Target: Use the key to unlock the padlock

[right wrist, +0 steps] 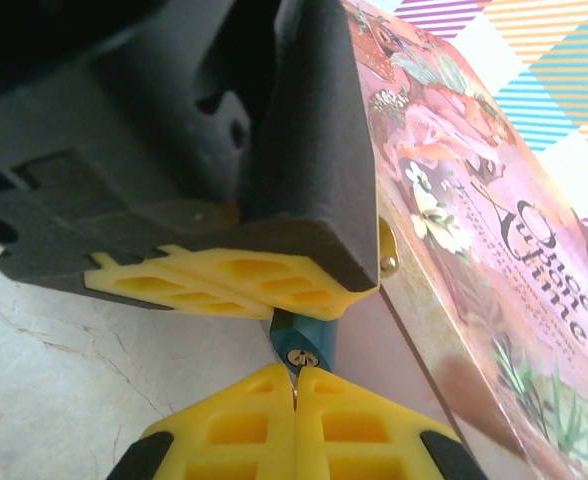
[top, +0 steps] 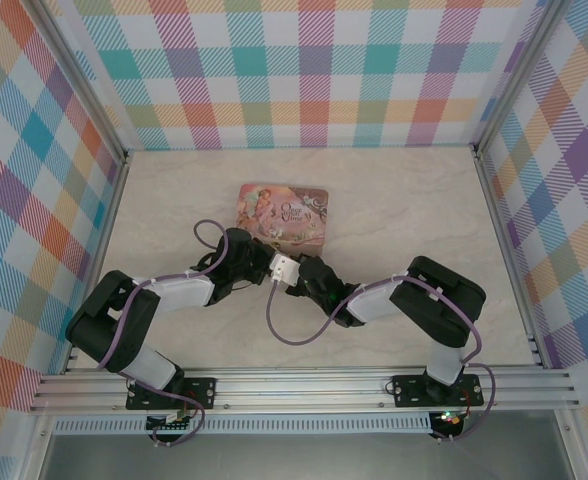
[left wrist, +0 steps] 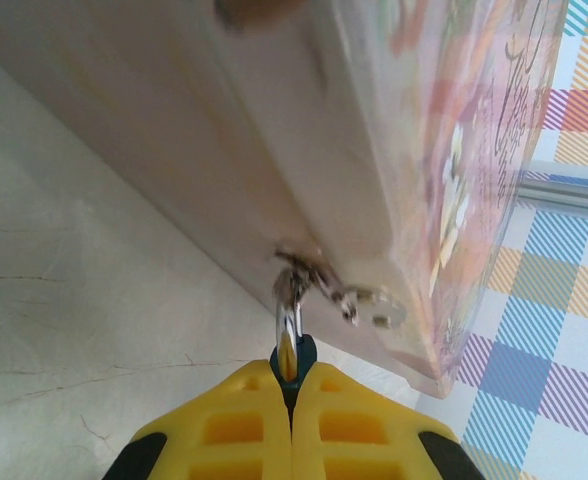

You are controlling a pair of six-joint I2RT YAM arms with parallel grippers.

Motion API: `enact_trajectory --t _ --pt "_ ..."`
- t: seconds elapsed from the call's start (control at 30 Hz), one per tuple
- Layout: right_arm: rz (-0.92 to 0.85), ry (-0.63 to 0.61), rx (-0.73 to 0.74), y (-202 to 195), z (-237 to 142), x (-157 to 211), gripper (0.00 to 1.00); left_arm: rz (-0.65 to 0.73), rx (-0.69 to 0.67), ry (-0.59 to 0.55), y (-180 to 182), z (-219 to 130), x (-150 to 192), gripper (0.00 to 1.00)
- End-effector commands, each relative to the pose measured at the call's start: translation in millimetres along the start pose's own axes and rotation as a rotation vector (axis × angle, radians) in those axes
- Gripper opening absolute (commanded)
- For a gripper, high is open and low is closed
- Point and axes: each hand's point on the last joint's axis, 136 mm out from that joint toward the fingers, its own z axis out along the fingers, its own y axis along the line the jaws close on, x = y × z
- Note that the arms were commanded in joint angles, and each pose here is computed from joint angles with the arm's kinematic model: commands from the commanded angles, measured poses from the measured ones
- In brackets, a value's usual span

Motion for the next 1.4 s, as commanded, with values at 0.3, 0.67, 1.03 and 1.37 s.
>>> enact_trajectory --t 0.3,0.67,1.03,1.37 --pt "0.3 0.018 0.008 -10 1 0 0.0 0.019 0.097 0.058 -31 -8 12 0.0" --pt "0.328 0.066 0.0 -6 2 16 0.0 0.106 0.054 0.023 -35 -20 7 0.35" --pt "0.394 0.064 -0.034 1 -1 21 0.0 0.182 -0.058 -0.056 -22 -57 -14 0.57" --pt "0.509 0.061 -0.056 -1 -2 21 0.0 0.27 -0.151 -0.153 -24 -100 -77 0.77"
